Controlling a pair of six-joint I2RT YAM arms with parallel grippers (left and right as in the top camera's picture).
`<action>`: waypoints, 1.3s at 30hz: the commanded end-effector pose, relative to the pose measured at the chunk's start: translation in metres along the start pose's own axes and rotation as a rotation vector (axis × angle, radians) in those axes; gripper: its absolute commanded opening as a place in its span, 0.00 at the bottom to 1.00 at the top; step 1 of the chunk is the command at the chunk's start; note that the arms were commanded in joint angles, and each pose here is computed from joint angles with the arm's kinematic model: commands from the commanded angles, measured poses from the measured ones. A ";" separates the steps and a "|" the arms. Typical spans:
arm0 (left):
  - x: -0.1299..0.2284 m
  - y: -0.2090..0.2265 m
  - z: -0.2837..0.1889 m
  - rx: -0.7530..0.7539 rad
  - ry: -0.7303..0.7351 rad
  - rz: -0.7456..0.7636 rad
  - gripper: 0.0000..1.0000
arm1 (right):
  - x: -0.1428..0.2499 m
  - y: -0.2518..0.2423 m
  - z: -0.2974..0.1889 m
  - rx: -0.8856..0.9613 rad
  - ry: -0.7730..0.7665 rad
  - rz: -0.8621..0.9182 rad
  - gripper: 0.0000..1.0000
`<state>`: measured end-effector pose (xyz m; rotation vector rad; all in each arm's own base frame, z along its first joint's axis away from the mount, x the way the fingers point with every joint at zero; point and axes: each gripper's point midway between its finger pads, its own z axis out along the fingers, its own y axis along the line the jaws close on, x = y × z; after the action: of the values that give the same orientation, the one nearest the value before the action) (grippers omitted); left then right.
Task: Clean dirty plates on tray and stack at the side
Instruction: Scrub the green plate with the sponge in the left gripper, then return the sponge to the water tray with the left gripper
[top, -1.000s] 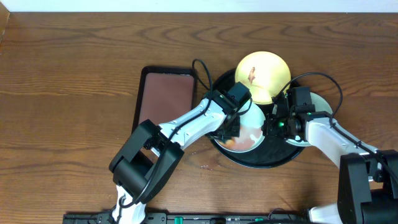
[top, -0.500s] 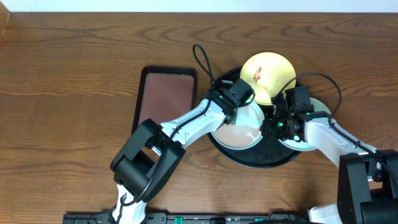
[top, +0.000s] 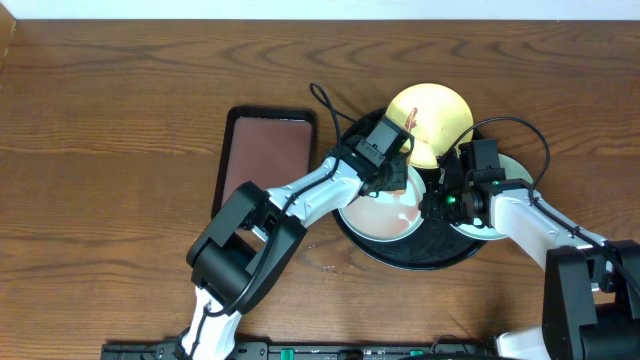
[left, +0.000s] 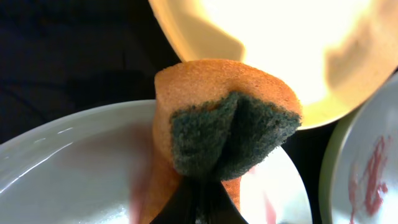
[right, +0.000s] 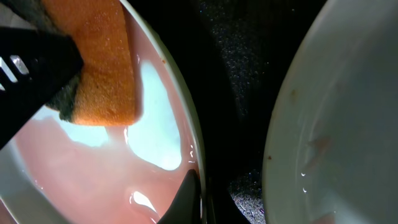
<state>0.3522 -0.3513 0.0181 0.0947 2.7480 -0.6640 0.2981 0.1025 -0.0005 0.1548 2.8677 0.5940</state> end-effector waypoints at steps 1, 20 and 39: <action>0.023 0.007 0.011 0.002 0.094 0.058 0.07 | 0.013 -0.017 0.009 0.071 0.040 -0.014 0.01; 0.002 0.099 -0.091 -0.669 0.079 0.212 0.07 | 0.015 -0.017 0.009 0.073 0.048 -0.011 0.01; -0.012 0.210 -0.183 -0.584 0.144 -0.204 0.07 | 0.015 -0.017 0.009 0.073 0.050 -0.011 0.01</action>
<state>0.3539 -0.0943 0.1216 -0.2487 2.8573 0.2437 0.2990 0.1001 -0.0008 0.1482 2.8681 0.5727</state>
